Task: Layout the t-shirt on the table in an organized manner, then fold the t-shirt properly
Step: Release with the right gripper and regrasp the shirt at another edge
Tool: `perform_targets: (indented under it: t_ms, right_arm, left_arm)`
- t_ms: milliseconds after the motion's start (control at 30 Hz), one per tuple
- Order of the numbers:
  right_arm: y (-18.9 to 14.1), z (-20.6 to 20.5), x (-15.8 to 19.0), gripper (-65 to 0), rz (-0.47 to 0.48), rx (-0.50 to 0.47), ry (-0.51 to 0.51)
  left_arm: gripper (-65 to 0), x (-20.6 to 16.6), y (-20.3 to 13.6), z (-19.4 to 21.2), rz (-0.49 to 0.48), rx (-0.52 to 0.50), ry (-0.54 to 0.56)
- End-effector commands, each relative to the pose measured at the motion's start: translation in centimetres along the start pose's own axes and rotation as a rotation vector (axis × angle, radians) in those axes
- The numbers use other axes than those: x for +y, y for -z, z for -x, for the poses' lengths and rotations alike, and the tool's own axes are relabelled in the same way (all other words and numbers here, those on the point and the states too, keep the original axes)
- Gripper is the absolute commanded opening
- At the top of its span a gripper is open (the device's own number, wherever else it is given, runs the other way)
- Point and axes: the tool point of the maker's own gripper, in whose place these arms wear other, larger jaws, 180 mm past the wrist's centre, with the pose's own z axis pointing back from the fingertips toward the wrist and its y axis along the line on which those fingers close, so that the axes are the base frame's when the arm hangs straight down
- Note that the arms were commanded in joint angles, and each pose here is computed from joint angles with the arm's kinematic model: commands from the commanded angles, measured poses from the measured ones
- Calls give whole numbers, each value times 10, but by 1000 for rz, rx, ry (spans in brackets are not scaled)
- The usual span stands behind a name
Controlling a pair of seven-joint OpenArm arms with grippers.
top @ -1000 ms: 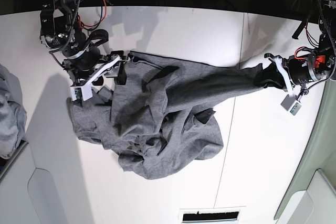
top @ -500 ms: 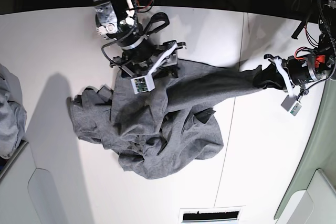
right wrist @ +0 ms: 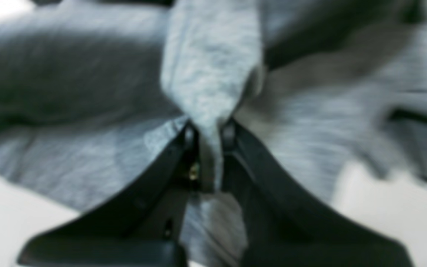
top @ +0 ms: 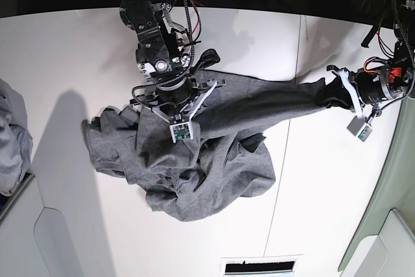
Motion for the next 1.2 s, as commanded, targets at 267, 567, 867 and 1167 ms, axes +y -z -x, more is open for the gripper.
perform_targets:
  t_ms: [267,567,867,1167]
  right_arm:
    - [-68,-2,-75,-650,144,-91,-98]
    - [-133,66,-132,-650,236,36,8]
    - [-151,97,-94,-464,43,115,76]
    - [-132,27,-121,-319,133,-108,103]
  left_arm:
    - [-650,20,-34,-25,-1,-25,25]
    - [-650,20,-48,-16,35,56,4]
    - [-650,25,-53,-14,22,81,13]
    - [-419,22,-53,10,24,140,-4]
